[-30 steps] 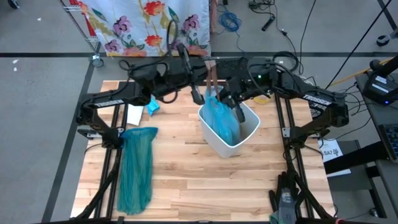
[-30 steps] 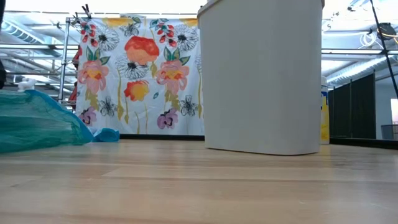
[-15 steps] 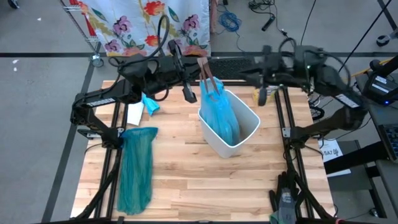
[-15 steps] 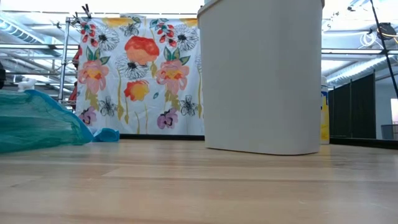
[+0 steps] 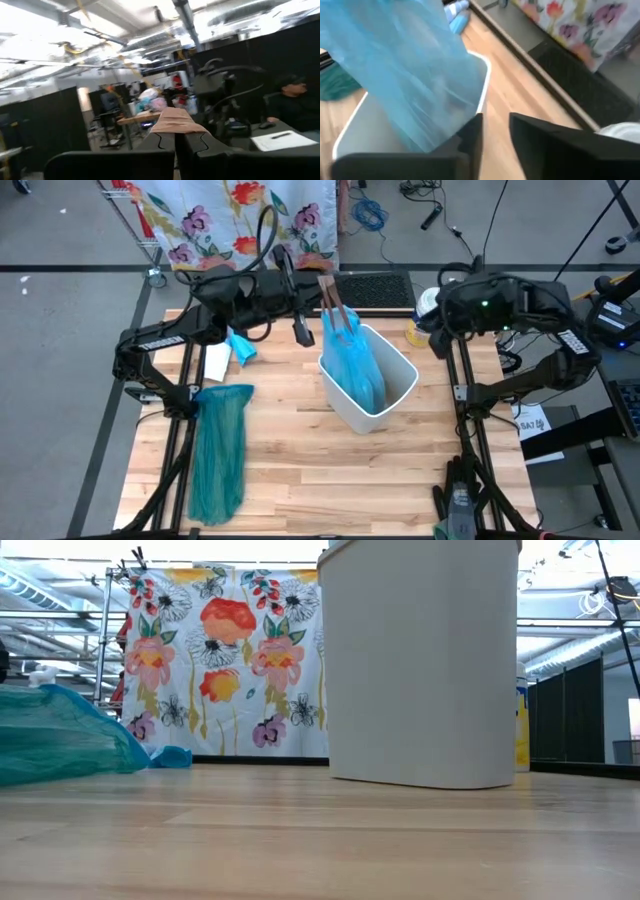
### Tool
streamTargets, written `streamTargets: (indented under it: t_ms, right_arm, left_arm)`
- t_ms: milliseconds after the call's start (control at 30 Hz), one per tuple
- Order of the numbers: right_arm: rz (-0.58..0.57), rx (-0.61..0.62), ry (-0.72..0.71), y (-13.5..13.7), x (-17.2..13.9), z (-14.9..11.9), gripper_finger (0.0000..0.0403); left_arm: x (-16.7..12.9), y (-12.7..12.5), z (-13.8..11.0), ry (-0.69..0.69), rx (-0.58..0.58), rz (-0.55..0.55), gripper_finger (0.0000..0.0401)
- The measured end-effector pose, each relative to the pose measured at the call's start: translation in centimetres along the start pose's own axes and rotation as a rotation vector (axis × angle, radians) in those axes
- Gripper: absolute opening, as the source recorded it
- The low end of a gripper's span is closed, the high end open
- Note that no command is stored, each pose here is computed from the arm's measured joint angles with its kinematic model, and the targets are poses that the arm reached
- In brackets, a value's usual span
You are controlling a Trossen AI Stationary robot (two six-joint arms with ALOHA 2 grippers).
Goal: Place trash/remove bag and relplace
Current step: Remove the blue trash bag from the trash bin
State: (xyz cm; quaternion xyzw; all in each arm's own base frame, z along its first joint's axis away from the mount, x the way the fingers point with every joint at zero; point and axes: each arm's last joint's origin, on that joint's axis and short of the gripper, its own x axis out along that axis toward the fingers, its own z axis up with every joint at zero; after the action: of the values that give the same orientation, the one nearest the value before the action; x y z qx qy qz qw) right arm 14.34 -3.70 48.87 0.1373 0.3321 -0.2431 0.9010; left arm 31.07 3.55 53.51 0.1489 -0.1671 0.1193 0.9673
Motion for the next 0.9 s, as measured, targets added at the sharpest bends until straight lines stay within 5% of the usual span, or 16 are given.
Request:
streamTargets:
  t_ms: [233,500,900]
  right_arm:
    - [0.054,0.013,0.041,0.7,2.9,-0.3,0.019]
    - [0.29,-0.122,-0.021,2.4,7.2,-0.1,0.0305]
    - [0.411,-0.223,-0.299,4.6,13.2,2.4,0.0345]
  left_arm:
    - [0.0,-0.2,0.0,-0.01,0.0,-0.056,0.0]
    - [0.1,0.4,-0.3,0.002,0.005,-0.042,0.0]
    - [0.1,0.5,-0.4,0.007,0.004,-0.037,0.0]
